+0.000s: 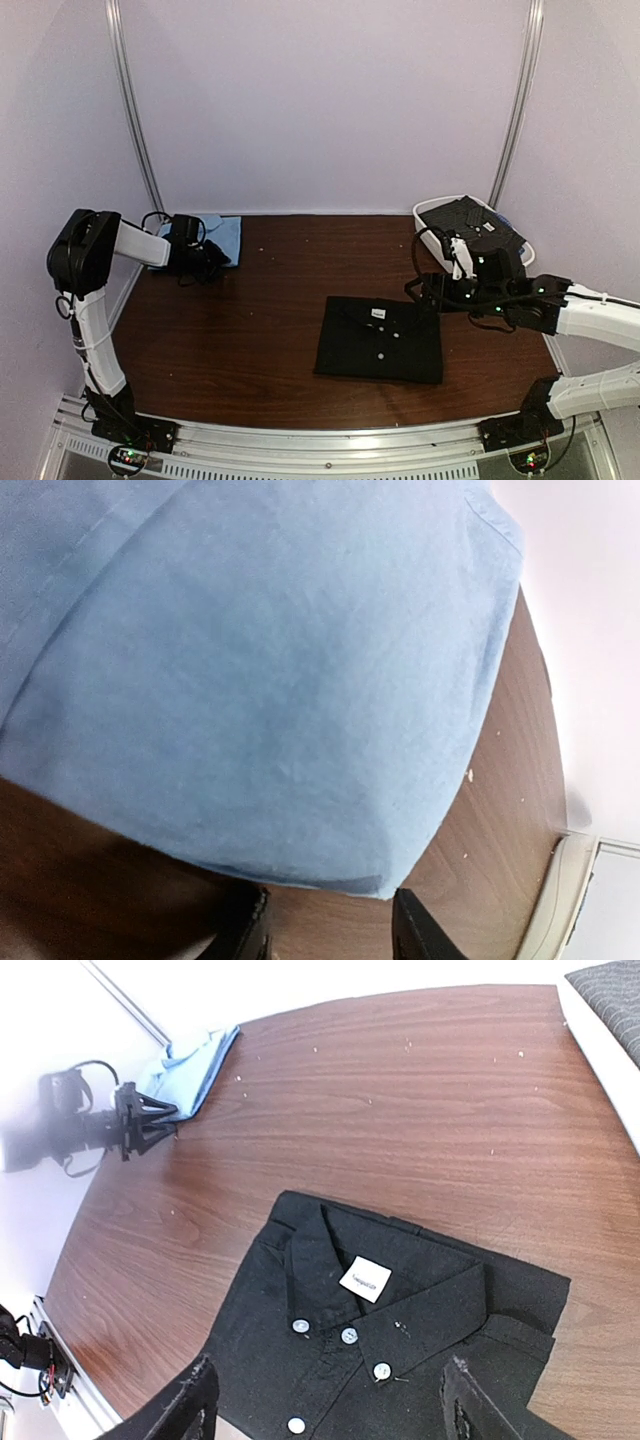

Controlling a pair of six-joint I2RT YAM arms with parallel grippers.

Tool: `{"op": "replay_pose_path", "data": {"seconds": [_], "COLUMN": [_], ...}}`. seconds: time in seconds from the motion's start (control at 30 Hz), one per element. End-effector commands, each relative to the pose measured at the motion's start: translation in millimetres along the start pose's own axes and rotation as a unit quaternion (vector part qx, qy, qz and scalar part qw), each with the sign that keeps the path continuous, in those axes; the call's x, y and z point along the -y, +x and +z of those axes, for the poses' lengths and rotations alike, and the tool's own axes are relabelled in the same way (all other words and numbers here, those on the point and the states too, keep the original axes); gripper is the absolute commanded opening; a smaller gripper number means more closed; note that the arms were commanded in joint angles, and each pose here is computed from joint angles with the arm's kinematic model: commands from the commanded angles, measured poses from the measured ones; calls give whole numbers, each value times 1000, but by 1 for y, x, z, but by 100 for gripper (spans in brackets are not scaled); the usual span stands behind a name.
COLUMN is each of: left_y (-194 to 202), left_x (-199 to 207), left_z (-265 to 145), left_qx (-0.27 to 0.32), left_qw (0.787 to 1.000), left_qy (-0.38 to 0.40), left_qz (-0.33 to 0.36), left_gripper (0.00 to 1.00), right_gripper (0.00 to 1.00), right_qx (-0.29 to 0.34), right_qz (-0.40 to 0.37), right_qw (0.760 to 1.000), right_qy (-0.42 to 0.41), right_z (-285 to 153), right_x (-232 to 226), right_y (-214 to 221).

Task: Fold and stack the long sleeve shirts
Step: Move the square-folded shirt to the center of the board.

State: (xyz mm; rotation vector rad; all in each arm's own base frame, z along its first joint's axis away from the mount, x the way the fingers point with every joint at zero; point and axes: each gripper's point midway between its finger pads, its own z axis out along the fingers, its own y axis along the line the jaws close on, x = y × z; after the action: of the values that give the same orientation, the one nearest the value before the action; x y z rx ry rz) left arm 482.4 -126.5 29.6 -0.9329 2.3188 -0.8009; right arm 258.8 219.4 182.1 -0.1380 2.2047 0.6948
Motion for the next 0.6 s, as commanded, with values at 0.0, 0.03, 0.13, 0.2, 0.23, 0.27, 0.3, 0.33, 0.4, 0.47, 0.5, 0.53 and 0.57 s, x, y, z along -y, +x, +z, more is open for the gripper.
{"op": "replay_pose_path", "data": {"seconds": [0.0, 0.03, 0.13, 0.2, 0.23, 0.27, 0.3, 0.33, 0.4, 0.47, 0.5, 0.53, 0.57], "left_y": [-8, -8, -8, -7, -6, -5, -5, -4, -1, 5, 9, 14, 19], "left_x": [9, 8, 6, 5, 4, 4, 5, 4, 4, 6, 6, 9, 11], "left_z": [11, 13, 19, 21, 22, 22, 21, 21, 20, 17, 14, 9, 5], "left_qx": [13, 13, 13, 10, 9, 7, 6, 4, -4, -13, -16, -20, -24], "left_qw": [999, 999, 999, 999, 999, 999, 999, 999, 999, 999, 999, 999, 999], "left_qy": [35, 36, 41, 39, 40, 39, 40, 39, 39, 41, 41, 44, 45], "left_qz": [-6, -5, -4, -6, -6, -5, -4, -3, -1, 3, 5, 9, 12], "left_gripper": [43, 43, 41, 36, 33, 27, 21, 15, 4, 0, 0, 0, 0], "right_gripper": [78, 78, 78, 78, 78, 78, 78, 78, 78, 78, 78, 78, 78], "right_qx": [26, 28, 28, 26, 25, 23, 22, 22, 20, 19, 18, 17, 17], "right_qz": [4, 4, 4, 5, 6, 6, 8, 8, 10, 11, 11, 12, 12], "right_qw": [1000, 1000, 1000, 1000, 1000, 1000, 1000, 1000, 1000, 1000, 1000, 1000, 1000], "right_qy": [7, 7, 7, 7, 7, 7, 6, 4, 2, 0, -1, -2, -4], "right_z": [-12, -14, -15, -15, -14, -14, -13, -12, -10, -8, -7, -5, -4], "right_x": [0, 0, 0, 1, 1, 1, 2, 1, 1, 1, 0, 0, -1], "right_y": [-15, -16, -15, -14, -13, -11, -10, -10, -8, -7, -7, -6, -6]}}
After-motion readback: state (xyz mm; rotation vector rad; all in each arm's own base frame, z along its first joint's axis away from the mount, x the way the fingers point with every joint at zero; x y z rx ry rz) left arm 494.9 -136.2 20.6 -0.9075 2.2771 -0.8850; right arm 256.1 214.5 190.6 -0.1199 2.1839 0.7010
